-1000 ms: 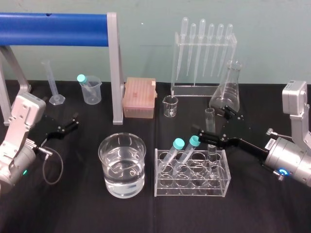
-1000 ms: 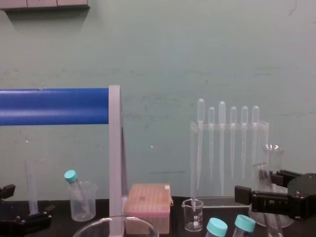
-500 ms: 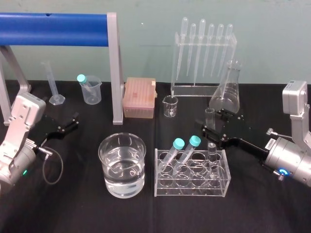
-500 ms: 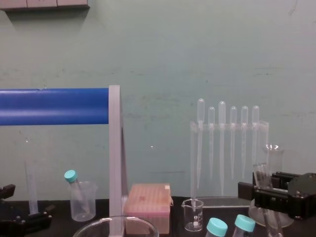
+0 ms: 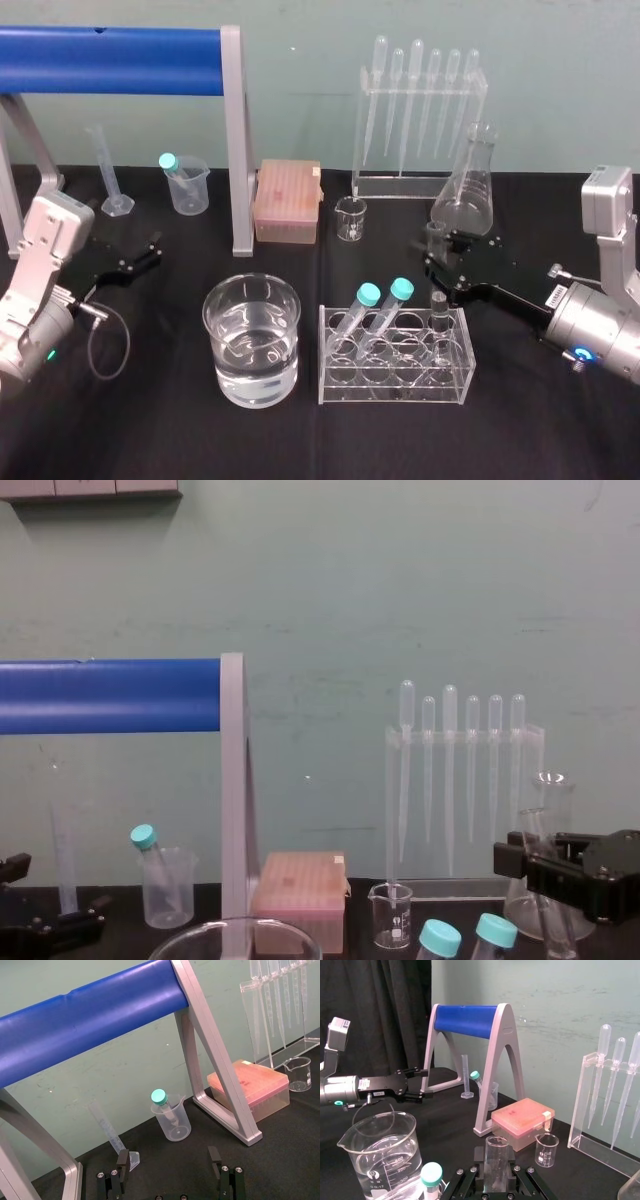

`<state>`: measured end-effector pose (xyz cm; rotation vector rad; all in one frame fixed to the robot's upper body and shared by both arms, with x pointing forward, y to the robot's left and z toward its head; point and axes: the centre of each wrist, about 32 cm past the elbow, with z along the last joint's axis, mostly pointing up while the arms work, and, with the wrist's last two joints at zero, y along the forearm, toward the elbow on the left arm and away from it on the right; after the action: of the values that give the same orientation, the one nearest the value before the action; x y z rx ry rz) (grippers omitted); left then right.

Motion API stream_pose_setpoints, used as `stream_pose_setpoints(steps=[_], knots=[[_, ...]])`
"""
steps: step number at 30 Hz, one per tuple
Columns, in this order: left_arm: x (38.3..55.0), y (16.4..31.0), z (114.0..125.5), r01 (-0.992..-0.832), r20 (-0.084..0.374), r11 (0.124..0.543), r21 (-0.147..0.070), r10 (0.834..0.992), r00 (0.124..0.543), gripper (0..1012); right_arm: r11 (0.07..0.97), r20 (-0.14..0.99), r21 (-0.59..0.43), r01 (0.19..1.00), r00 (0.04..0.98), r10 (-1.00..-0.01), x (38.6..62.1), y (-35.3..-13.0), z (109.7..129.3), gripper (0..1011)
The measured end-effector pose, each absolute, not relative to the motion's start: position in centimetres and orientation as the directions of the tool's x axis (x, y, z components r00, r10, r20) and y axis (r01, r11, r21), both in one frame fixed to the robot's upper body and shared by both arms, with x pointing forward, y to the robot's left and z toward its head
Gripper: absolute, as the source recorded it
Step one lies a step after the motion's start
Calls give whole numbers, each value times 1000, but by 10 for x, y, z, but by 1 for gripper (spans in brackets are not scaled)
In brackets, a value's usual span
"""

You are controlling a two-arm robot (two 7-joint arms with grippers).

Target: Hold the test tube with one hand and immerse one end into the beaker, then return it to the test tube rack.

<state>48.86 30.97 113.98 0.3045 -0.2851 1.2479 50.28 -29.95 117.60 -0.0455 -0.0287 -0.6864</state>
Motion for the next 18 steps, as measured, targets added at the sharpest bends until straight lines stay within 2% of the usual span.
stream_pose_setpoints(steps=[18], knots=[[489, 310, 1140, -955, 374, 287, 70, 880, 292, 1000, 777, 6, -16, 629, 778, -629, 503, -301, 1178, 230]])
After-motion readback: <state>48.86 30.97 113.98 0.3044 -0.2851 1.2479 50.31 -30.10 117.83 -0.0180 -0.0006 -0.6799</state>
